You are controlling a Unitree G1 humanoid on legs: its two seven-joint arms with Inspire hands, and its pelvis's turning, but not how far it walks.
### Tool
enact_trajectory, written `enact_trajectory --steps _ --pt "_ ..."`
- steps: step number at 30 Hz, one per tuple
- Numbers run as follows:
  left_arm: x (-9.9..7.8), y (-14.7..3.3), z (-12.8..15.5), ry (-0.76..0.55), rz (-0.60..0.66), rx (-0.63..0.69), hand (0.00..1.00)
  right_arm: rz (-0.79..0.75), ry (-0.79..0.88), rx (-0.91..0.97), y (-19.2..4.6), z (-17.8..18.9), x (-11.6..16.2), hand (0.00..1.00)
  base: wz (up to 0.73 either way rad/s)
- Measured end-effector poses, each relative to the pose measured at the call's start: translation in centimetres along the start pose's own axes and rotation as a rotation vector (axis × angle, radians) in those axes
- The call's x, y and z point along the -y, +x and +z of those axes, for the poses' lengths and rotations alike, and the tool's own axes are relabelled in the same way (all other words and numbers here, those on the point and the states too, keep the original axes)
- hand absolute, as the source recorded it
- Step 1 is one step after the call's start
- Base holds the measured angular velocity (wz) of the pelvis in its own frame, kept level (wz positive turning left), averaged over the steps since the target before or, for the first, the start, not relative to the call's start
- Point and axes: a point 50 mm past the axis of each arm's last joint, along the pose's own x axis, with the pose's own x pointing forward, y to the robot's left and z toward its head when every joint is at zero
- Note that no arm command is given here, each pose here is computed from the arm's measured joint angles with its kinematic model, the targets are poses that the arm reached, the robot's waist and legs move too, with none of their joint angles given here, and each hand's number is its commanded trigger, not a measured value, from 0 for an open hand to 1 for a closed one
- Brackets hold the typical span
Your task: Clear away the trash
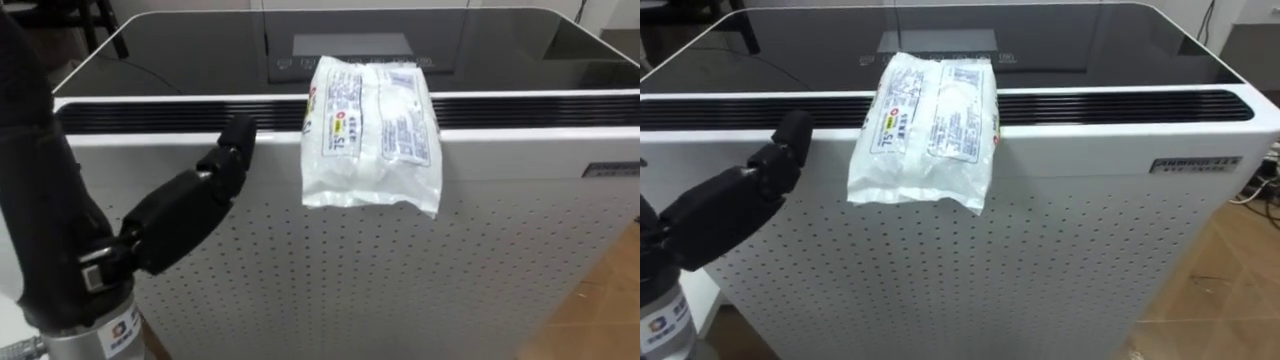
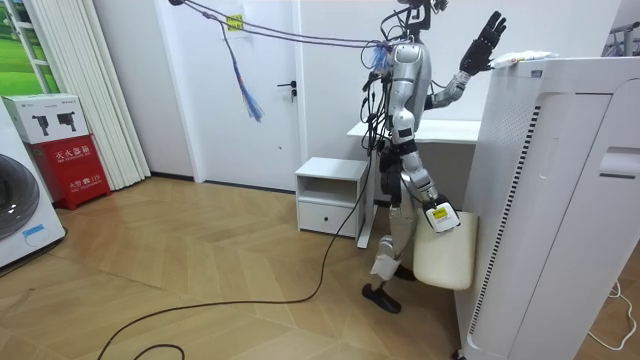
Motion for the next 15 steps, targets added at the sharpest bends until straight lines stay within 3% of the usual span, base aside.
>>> enact_trajectory --steps 15 --pt "0.4 -1.2 -1.4 0.044 -0.156 -0.056 0.00 0.031 -0.007 -0.003 -0.1 0.0 0.5 1.00 -0.02"
